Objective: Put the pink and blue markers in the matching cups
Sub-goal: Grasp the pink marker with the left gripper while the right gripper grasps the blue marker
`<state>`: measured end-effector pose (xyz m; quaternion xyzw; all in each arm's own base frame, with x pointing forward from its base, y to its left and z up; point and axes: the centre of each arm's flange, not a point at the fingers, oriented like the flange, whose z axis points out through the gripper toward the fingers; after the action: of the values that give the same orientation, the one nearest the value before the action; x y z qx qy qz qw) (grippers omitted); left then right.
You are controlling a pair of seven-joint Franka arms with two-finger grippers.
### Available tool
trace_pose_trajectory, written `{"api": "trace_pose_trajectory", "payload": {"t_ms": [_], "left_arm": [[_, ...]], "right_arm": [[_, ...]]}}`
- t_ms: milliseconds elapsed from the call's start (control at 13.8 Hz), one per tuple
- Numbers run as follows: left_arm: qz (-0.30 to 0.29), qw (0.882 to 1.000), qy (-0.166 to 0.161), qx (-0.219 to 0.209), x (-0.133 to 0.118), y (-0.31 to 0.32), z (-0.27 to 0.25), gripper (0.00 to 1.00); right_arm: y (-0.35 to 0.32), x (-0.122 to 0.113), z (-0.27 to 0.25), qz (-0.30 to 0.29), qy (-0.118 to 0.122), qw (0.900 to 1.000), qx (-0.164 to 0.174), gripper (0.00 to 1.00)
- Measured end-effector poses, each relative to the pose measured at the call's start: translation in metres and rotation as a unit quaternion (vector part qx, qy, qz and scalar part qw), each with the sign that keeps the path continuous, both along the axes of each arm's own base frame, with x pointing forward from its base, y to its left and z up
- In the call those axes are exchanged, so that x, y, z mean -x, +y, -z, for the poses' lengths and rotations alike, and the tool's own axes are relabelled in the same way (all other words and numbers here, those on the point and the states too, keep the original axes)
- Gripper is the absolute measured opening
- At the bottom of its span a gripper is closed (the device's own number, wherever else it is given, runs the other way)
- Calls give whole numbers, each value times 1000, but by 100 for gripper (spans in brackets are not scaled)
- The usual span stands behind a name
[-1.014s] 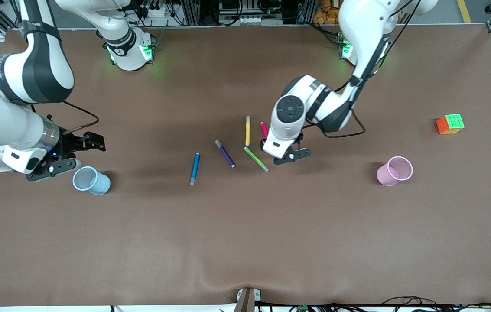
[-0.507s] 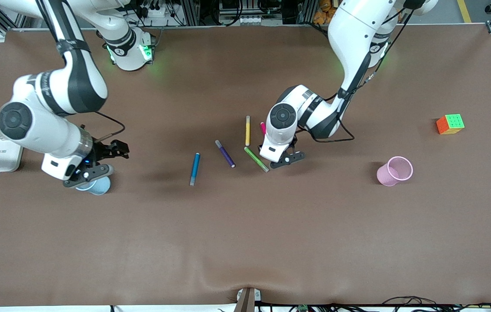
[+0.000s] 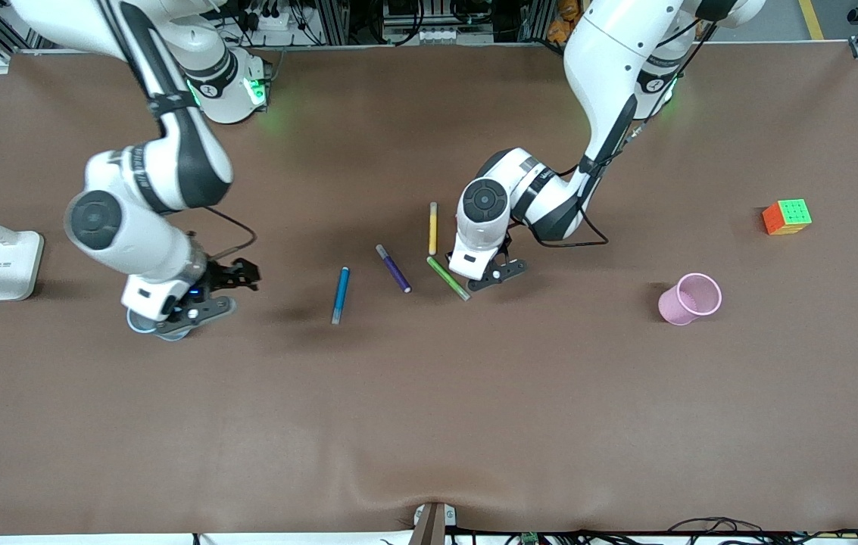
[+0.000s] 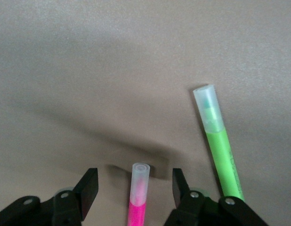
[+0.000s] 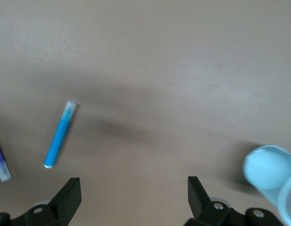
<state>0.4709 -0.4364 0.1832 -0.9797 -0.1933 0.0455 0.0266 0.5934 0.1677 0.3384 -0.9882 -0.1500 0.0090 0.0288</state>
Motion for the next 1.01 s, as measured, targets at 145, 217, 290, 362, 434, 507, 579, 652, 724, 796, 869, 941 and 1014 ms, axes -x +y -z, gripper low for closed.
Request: {"api": "trace_pose_trajectory", "payload": {"t_ms": [145, 217, 290, 362, 434, 507, 579, 652, 724, 796, 869, 941, 1014], "left_arm": [[-2, 1000, 2, -2, 1, 0, 3, 67], [-3, 1000, 3, -3, 1, 0, 5, 67], [-3, 1000, 5, -3, 2, 0, 7, 62], [-3, 1000, 6, -4, 3, 0, 9, 62], [-2, 1000, 6, -4, 3, 0, 9, 56], [-2, 1000, 5, -3, 3, 0, 9, 56], [-2, 1000, 4, -2, 2, -1, 8, 52], [-2, 1000, 4, -1, 2, -2, 8, 46], [-2, 1000, 4, -1, 3, -2, 8, 45], [-2, 1000, 3, 0, 2, -2, 7, 37], [-2, 1000, 3, 0, 2, -3, 7, 27], [-2, 1000, 2, 0, 2, -3, 7, 17], [-2, 1000, 2, 0, 2, -3, 7, 18]], "right_arm": [[25, 4, 21, 11, -2, 1000, 1, 100], [37, 6, 30, 17, -6, 1000, 1, 100], [48, 7, 39, 26, -12, 1000, 0, 100], [57, 8, 47, 33, -17, 999, -2, 100], [65, 9, 56, 42, -21, 999, -3, 100], [73, 9, 64, 55, -21, 998, -3, 100], [81, 10, 70, 64, -20, 998, -3, 100], [93, 11, 76, 72, -18, 997, -2, 100], [106, 11, 81, 82, -16, 997, -1, 100], [119, 12, 88, 91, -14, 996, 0, 100], [132, 12, 97, 96, -13, 995, 1, 100], [142, 11, 106, 97, -11, 995, 3, 100], [149, 10, 114, 97, -11, 995, 3, 100]]}}
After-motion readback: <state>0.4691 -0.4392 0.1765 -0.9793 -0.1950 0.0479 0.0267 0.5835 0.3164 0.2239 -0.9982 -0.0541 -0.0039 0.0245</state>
